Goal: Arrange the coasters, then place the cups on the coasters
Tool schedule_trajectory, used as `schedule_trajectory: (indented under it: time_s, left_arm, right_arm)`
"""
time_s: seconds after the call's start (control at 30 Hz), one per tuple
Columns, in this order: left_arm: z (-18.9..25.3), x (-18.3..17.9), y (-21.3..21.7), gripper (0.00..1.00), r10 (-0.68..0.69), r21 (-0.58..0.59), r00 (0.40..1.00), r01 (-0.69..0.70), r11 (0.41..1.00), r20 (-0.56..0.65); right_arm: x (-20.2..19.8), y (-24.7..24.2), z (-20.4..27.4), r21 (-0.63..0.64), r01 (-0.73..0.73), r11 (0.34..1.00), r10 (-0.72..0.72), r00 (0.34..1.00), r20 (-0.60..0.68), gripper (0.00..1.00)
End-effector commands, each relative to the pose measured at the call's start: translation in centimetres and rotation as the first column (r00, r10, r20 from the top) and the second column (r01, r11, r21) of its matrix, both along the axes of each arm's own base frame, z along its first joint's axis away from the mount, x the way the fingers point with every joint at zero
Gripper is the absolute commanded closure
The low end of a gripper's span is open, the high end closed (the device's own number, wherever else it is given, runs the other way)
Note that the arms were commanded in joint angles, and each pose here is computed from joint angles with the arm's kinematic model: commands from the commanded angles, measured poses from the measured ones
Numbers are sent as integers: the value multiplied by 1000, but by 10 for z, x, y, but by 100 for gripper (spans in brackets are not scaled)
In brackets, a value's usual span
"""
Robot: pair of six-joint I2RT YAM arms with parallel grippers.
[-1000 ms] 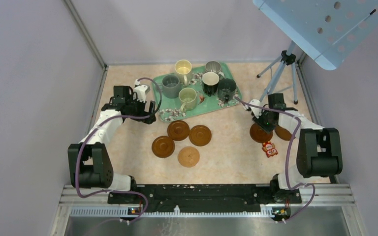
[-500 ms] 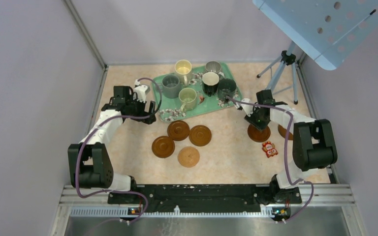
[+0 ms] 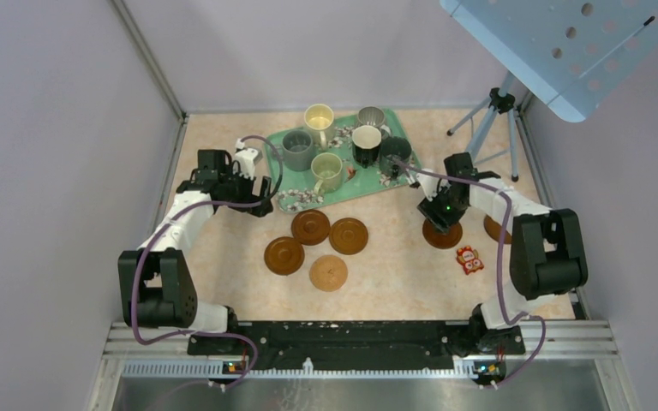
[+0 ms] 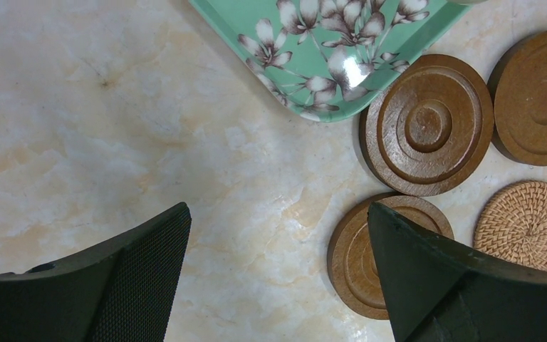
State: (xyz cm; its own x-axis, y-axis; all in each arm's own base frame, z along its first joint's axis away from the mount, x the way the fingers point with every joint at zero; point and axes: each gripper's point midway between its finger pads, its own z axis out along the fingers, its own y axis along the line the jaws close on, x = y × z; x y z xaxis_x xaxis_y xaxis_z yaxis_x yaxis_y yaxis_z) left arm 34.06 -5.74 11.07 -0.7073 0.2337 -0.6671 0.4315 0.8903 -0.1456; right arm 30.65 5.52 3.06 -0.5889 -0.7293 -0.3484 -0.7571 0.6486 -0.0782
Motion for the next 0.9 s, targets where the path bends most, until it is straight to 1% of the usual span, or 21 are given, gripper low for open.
schedule_trajectory:
  time_s: [0.0, 0.1, 0.2, 0.37, 0.47, 0.63, 0.87]
  left_arm:
    - [23, 7, -8, 1, -62, -14, 995, 63, 998, 75]
    - [27, 5, -11, 1, -87, -21, 992, 89, 996, 88]
    - [26, 1, -14, 1, -116, -26, 990, 119, 993, 86]
    - [22, -19, -27, 1, -231, -62, 970, 236, 970, 81]
    - [22, -27, -33, 1, -273, -81, 958, 281, 956, 90]
    - [23, -32, -34, 1, -285, -80, 953, 294, 952, 106]
    - [15, -30, -32, 1, -243, -87, 965, 251, 964, 94]
  right_arm:
    - [14, 36, 60, 182, 1, 983, -15, 997, 79, 45]
    - [13, 53, 75, 226, -16, 974, -2, 997, 76, 43]
    - [7, 72, 77, 244, -47, 969, 32, 997, 64, 43]
    - [-13, 108, 66, 250, -114, 961, 110, 993, 32, 43]
    - [-21, 134, 54, 245, -147, 958, 147, 989, 19, 39]
    - [-19, 172, 43, 211, -197, 957, 193, 980, 41, 29]
    - [-8, 215, 29, 197, -201, 959, 192, 979, 66, 27]
